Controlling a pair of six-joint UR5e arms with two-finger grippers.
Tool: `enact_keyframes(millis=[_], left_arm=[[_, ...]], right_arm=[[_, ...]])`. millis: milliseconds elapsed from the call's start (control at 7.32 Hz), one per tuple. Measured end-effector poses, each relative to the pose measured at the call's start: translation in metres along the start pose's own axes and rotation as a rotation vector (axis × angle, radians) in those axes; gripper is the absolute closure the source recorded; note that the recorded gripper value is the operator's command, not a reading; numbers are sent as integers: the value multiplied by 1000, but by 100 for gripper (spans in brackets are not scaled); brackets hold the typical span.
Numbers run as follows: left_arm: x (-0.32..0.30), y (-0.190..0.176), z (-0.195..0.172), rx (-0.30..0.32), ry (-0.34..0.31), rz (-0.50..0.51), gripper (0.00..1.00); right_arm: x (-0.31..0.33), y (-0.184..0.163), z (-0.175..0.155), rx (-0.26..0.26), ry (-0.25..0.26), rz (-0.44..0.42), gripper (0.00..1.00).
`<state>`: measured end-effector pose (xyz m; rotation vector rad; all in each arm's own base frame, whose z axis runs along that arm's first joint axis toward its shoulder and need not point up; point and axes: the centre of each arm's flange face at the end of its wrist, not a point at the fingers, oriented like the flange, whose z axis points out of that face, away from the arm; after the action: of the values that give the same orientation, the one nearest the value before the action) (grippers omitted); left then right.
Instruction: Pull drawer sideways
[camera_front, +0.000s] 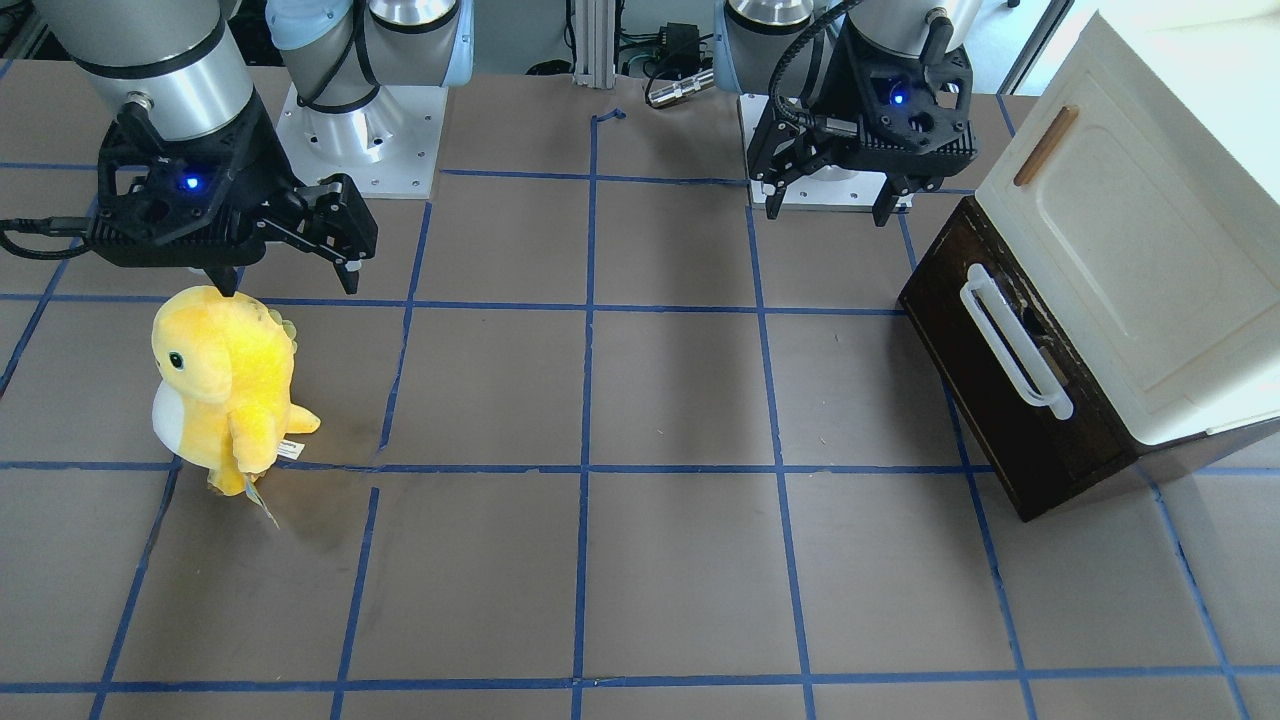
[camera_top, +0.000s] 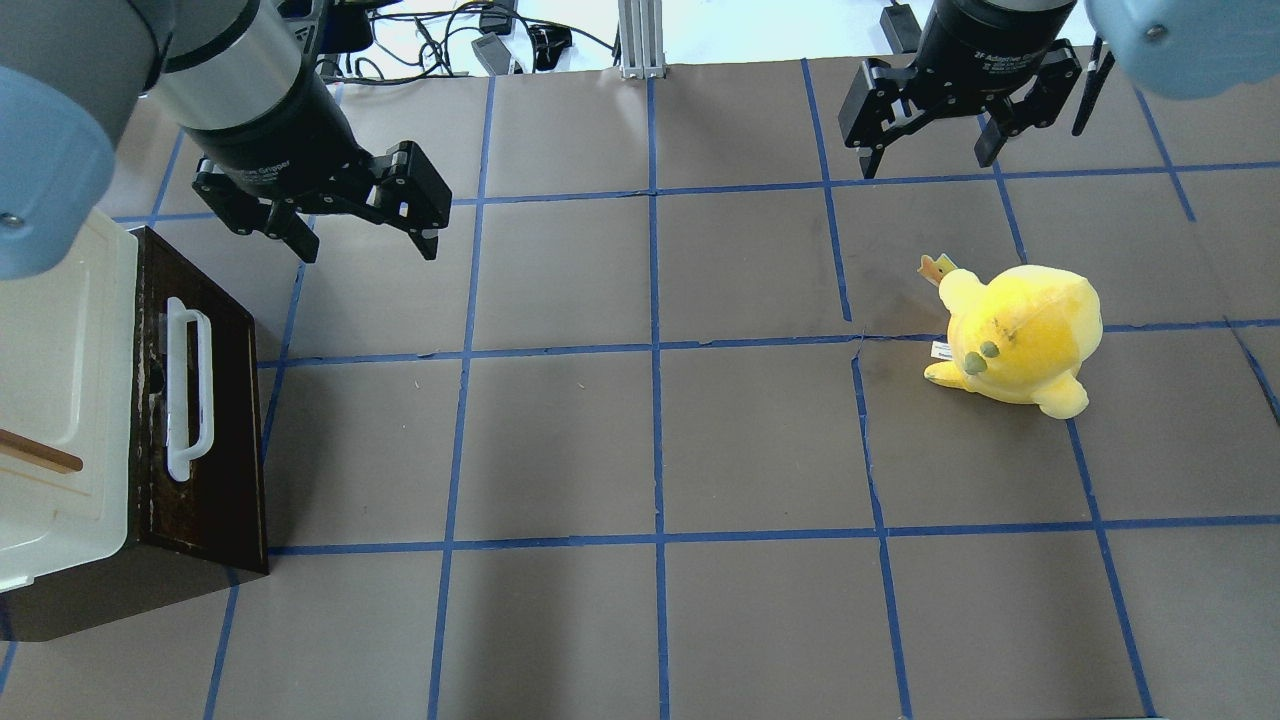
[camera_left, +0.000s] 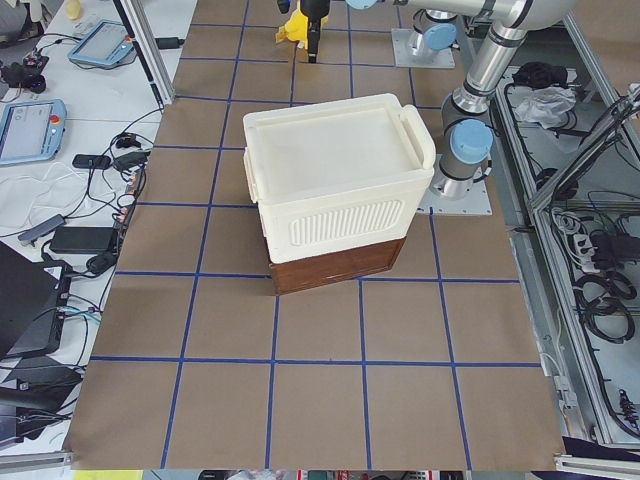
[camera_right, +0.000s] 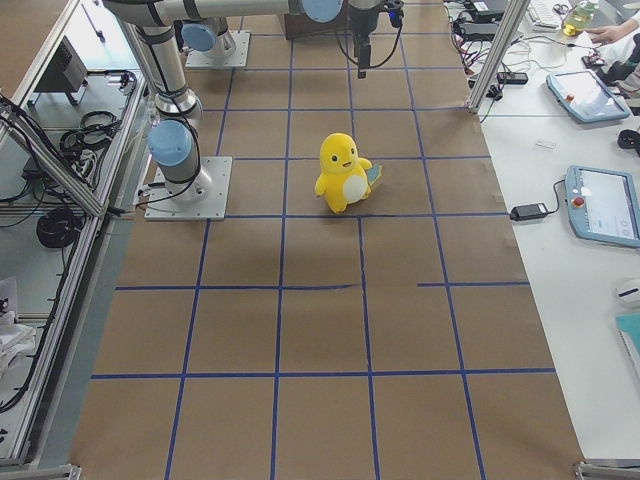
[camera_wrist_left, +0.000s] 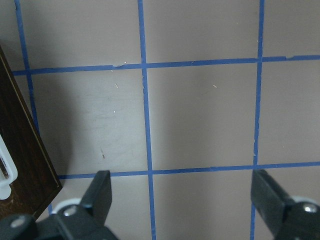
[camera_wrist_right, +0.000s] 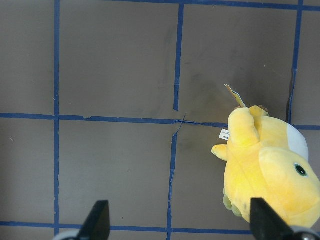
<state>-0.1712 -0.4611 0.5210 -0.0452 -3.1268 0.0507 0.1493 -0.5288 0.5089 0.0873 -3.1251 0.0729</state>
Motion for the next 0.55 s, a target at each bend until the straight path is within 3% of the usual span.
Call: enact_keyframes(millis=[547], left_arm=[[1, 2, 1, -1, 0, 1, 0]], right_arm=[[0, 0, 0, 0, -1, 0, 0]])
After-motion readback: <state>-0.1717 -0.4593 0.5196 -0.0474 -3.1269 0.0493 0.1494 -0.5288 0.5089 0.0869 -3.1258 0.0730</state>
